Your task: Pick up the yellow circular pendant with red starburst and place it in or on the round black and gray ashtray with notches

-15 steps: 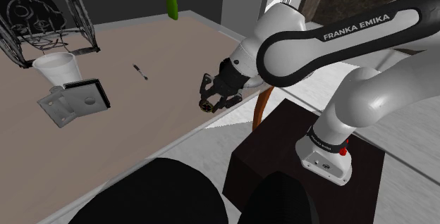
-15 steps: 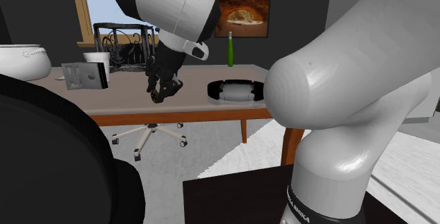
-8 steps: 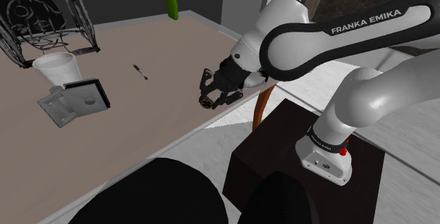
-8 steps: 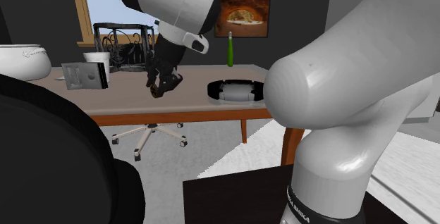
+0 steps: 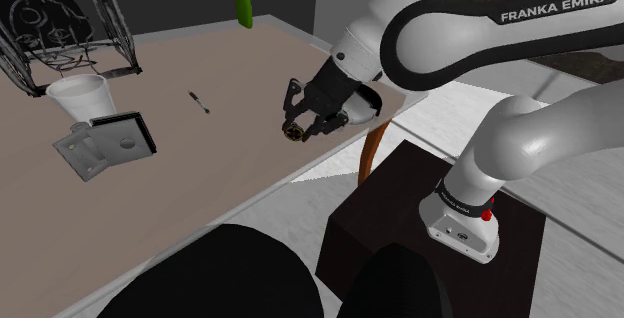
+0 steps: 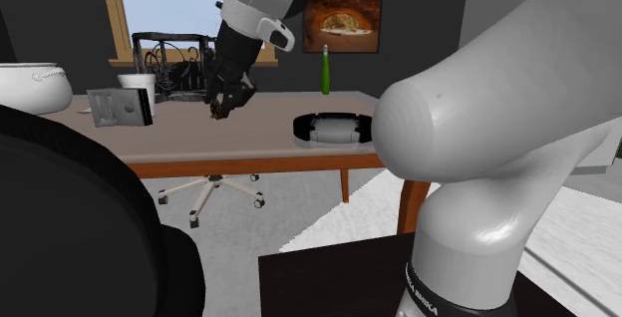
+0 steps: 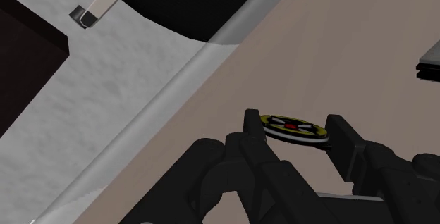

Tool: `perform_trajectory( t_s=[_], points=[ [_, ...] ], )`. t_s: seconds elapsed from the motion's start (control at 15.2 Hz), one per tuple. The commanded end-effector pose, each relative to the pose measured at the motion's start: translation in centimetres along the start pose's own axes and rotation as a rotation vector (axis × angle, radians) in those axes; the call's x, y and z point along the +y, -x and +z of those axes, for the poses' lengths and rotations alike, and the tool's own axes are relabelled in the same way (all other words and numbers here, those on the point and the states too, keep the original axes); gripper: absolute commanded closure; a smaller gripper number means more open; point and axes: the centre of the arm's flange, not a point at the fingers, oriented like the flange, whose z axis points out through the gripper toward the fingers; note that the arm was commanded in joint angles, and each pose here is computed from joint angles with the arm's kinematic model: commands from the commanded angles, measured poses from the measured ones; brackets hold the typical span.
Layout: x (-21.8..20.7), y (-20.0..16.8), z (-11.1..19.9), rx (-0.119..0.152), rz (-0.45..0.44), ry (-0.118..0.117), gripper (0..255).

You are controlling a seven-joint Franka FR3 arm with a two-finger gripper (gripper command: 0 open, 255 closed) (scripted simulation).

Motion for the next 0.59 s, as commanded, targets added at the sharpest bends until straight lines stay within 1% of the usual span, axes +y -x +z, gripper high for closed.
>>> perform_trajectory(
  t_s=[0.0,0.53],
  points=[
    [-0.6,0.1,-0.9,0.0,0.0,0.001,255],
    [-2.7,0.5,-4.5,0.0,0.0,0.001,255]
  ],
)
